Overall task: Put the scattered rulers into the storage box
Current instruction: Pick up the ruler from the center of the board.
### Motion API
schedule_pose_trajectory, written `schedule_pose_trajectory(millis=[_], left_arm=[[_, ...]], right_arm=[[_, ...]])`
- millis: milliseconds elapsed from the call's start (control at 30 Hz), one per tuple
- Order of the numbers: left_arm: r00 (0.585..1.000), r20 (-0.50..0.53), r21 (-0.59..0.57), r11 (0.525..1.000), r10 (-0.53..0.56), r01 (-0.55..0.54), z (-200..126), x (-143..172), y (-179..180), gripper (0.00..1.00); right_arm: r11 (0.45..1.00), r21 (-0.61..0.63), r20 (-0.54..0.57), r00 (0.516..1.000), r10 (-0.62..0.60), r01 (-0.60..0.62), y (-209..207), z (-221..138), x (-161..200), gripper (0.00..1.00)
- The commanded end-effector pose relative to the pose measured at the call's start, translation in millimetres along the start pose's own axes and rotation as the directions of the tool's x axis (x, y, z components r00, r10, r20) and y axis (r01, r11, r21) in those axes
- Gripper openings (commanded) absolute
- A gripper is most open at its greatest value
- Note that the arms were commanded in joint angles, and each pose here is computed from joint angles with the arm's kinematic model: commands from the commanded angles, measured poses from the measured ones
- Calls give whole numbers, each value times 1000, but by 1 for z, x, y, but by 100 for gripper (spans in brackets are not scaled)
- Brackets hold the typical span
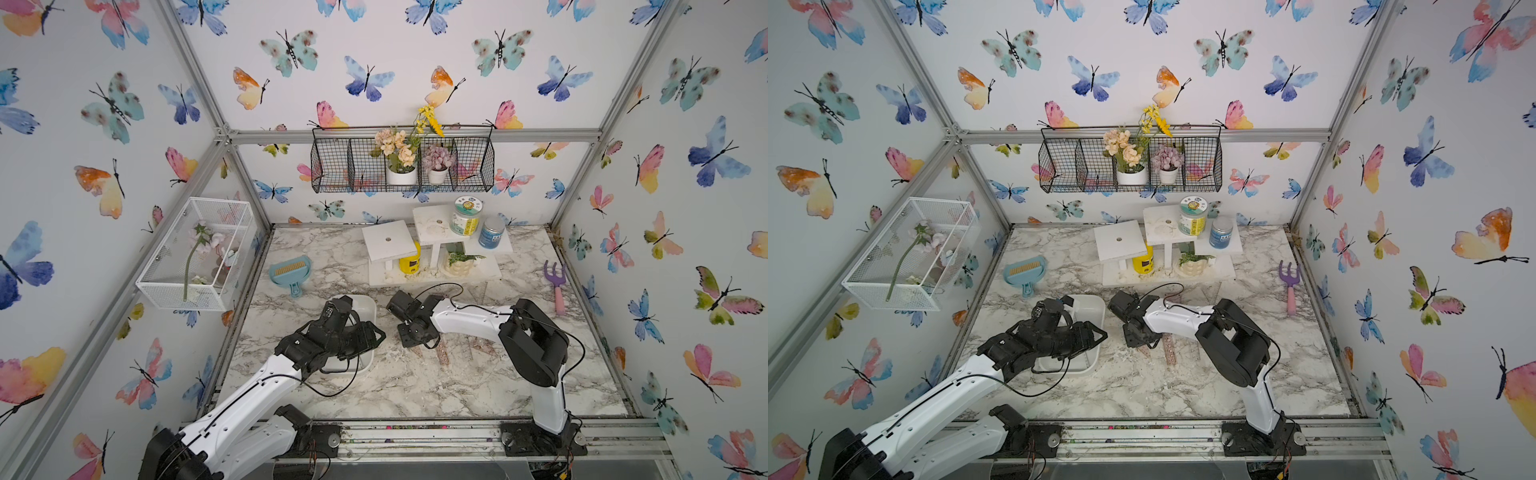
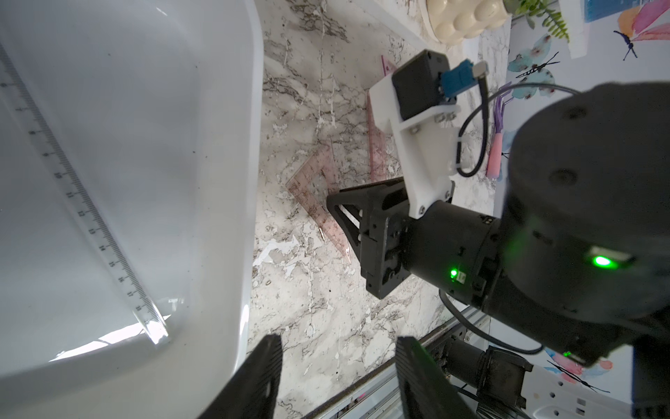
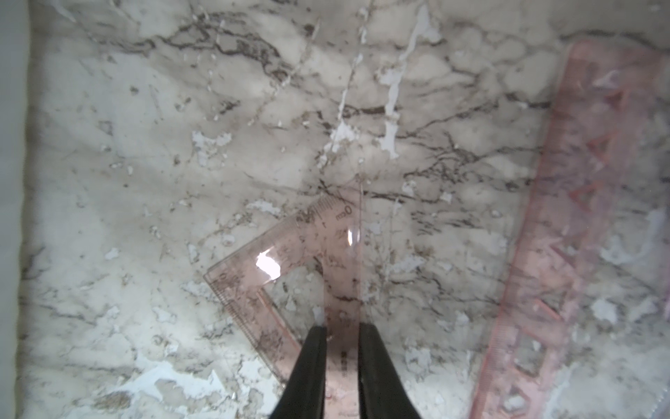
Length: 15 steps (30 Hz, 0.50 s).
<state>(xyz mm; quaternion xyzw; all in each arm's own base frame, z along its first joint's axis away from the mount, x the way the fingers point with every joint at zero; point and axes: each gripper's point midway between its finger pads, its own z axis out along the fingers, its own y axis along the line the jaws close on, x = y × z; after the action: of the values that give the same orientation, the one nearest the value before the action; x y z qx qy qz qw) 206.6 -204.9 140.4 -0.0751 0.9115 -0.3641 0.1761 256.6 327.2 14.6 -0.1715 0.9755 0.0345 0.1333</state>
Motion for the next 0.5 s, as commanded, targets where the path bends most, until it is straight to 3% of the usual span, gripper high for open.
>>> schedule_pose_trajectory(millis=[0,467], left_arm=[[1000,-26,30,1000,-4,5,8,5,-4,55],[996,-88,41,999,11,-7,48,14,-23,55]], right_arm=[[998,63,-88,996,18,-13,-28,16,31,17],[996,-9,-102,991,87,-88,-49,14,54,15]])
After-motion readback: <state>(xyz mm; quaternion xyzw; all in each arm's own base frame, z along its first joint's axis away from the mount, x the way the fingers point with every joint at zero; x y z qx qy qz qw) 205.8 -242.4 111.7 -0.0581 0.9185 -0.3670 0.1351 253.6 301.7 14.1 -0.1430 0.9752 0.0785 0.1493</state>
